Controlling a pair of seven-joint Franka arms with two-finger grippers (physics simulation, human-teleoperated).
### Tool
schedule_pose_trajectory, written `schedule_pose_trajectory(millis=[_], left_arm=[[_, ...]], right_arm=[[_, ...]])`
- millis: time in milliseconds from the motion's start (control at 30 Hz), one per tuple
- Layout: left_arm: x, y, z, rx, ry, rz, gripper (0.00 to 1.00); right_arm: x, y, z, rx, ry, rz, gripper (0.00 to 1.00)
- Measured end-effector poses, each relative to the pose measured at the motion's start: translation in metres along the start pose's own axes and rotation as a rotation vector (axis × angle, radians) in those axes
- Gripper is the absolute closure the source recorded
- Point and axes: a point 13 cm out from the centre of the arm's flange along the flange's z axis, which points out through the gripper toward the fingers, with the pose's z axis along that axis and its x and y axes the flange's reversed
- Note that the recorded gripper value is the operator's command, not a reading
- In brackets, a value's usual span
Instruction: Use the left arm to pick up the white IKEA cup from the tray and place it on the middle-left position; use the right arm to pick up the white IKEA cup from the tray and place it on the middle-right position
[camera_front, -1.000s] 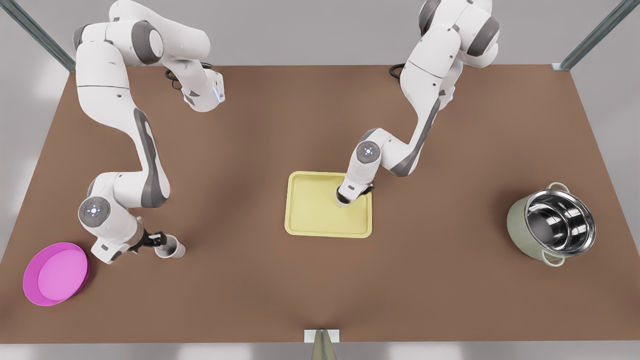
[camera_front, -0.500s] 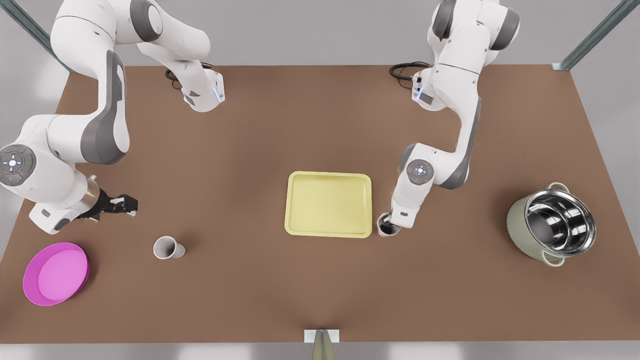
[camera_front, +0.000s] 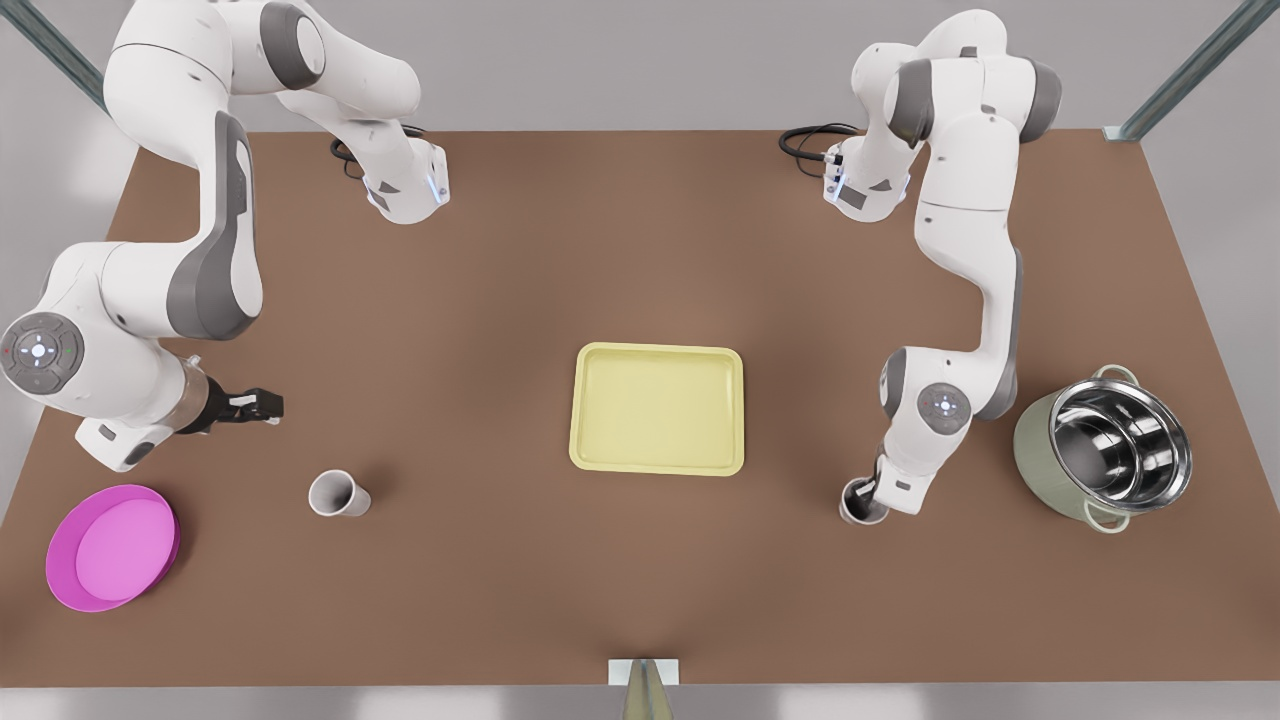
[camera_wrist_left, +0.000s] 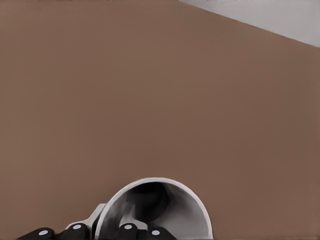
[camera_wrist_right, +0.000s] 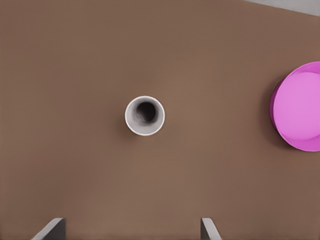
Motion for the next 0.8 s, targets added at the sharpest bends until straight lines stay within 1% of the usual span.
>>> schedule_pose_trajectory(millis=[133, 167, 200, 267, 300, 333, 400, 567, 800], left_arm=[[-0.007, -0.002, -0.004, 0.027, -0.02, 0.073, 0.0], [-0.011, -0.006, -0.025, 0.042, -0.029, 0.091, 0.0], [-0.022, -0.014, -0.081, 0.072, -0.049, 0.108, 0.0], [-0.056, -0.031, -0.237, 0.137, -0.106, 0.146, 0.0], [-0.045, -0.024, -0.301, 0.154, -0.103, 0.166, 0.0], [-0.027, -0.012, -0.328, 0.151, -0.073, 0.181, 0.0], [-0.013, -0.006, -0.341, 0.123, -0.015, 0.212, 0.0], [0.02, 0.001, -0.334, 0.067, 0.119, 0.275, 0.0], [0.04, 0.013, -0.327, 0.035, 0.205, 0.315, 0.0]], right_arm=[[0.0, -0.001, 0.003, -0.001, 0.007, 0.002, 0.0], [0.0, -0.002, 0.004, 0.0, 0.008, 0.003, 0.0], [0.001, -0.003, 0.004, -0.001, 0.009, 0.005, 0.0], [0.001, -0.004, 0.004, -0.001, 0.011, 0.006, 0.0], [0.001, -0.005, 0.004, 0.0, 0.012, 0.006, 0.0], [0.001, -0.005, 0.005, 0.0, 0.012, 0.007, 0.0], [0.002, -0.005, 0.005, 0.0, 0.013, 0.007, 0.0], [0.002, -0.007, 0.005, 0.001, 0.014, 0.011, 0.0], [0.003, -0.013, 0.005, 0.003, 0.014, 0.023, 0.0]])
